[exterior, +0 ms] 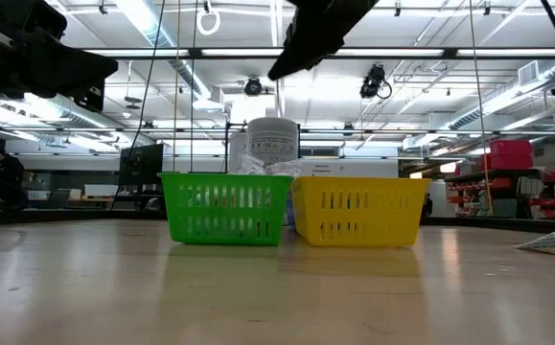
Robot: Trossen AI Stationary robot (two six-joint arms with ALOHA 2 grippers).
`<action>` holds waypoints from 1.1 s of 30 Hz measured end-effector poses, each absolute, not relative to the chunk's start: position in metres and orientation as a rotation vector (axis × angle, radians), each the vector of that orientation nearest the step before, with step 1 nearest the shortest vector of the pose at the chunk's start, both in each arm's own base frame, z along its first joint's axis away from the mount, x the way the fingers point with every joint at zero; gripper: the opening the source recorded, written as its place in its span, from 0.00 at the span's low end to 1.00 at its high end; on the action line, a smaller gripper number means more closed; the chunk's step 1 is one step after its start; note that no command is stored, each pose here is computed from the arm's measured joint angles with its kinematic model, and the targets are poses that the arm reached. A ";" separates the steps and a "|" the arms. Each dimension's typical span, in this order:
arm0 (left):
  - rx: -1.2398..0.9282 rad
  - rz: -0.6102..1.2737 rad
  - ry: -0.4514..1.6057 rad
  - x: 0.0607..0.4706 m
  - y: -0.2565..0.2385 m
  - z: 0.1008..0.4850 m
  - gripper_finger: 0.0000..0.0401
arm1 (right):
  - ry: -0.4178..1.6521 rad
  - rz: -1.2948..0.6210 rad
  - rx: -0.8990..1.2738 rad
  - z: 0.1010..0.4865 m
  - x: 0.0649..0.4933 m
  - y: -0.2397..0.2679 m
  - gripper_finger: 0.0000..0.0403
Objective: Pick & Place Travel size toiletries
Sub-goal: Put the white toothpaste into the yellow bin
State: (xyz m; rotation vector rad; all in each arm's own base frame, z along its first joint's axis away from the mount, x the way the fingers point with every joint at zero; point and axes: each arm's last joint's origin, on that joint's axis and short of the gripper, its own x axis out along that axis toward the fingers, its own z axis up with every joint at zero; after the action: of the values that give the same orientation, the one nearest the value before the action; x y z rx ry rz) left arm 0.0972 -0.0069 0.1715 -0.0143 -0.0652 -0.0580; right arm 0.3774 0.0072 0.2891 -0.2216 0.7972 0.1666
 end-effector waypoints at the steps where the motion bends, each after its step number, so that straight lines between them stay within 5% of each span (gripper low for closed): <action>1: -0.014 -0.058 -0.065 0.097 -0.007 0.172 0.07 | 0.778 0.165 -0.222 0.292 0.376 0.008 0.01; 33: -0.015 -0.058 -0.065 0.097 -0.007 0.172 0.07 | 0.688 0.087 -0.153 0.223 0.228 -0.006 0.01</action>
State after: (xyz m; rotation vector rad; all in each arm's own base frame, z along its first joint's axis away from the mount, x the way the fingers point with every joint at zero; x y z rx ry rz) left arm 0.0972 -0.0069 0.1716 -0.0145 -0.0651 -0.0583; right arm 0.2285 -0.0059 0.2229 -0.1535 0.6877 0.0870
